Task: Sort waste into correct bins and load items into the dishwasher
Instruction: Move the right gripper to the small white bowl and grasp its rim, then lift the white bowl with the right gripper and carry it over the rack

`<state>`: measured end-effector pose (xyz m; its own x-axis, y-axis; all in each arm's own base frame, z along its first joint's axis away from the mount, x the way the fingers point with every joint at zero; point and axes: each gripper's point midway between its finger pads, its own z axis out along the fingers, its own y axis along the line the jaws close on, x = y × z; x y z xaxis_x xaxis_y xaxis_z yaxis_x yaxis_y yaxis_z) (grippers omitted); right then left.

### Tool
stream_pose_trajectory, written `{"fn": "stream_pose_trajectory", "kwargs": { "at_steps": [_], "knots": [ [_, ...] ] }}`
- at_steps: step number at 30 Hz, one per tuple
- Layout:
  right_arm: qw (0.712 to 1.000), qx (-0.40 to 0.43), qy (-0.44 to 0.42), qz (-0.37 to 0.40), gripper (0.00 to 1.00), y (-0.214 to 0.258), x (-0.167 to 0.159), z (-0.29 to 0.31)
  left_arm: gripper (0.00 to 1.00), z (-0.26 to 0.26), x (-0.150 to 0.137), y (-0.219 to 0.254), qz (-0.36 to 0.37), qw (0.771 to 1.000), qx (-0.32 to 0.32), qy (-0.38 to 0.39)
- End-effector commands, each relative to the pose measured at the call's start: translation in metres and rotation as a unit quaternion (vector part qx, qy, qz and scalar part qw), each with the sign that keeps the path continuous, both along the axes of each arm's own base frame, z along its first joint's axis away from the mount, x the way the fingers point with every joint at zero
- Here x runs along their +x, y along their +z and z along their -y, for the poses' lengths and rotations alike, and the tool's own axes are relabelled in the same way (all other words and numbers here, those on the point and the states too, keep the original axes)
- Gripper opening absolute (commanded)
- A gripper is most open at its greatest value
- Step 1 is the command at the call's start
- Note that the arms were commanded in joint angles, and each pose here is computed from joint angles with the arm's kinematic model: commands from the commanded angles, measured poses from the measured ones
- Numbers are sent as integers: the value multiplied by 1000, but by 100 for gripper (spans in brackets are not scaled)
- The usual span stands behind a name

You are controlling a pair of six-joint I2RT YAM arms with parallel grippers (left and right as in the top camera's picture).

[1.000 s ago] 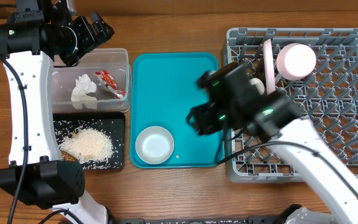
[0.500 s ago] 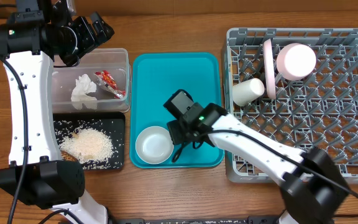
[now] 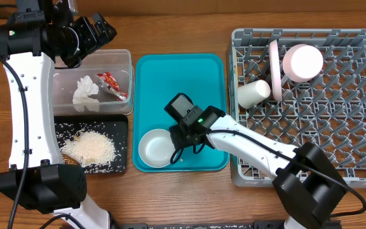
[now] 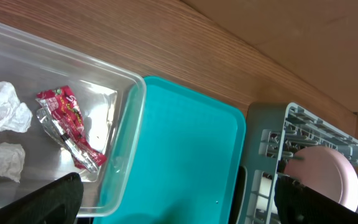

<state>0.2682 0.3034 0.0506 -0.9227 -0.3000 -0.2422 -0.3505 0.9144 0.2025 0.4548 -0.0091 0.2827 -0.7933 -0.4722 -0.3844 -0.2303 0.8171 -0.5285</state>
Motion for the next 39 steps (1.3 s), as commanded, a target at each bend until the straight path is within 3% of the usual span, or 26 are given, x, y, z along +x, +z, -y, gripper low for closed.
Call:
{"fn": "stream_pose_trajectory", "kwargs": {
  "at_steps": [1, 24, 34, 39],
  "knots": [
    [1000, 0, 16, -7, 46, -2, -13, -9, 100, 0, 0, 7, 14, 1000, 11, -11],
    [999, -41, 23, 7, 41, -17, -16, -6, 100, 0, 0, 7, 15, 1000, 11, -11],
    [999, -21, 30, -9, 4, -16, -22, -13, 100, 0, 0, 7, 15, 1000, 11, -11],
    [999, -22, 22, 13, 4, 4, -8, -11, 100, 0, 0, 7, 15, 1000, 11, -11]
  ]
}}
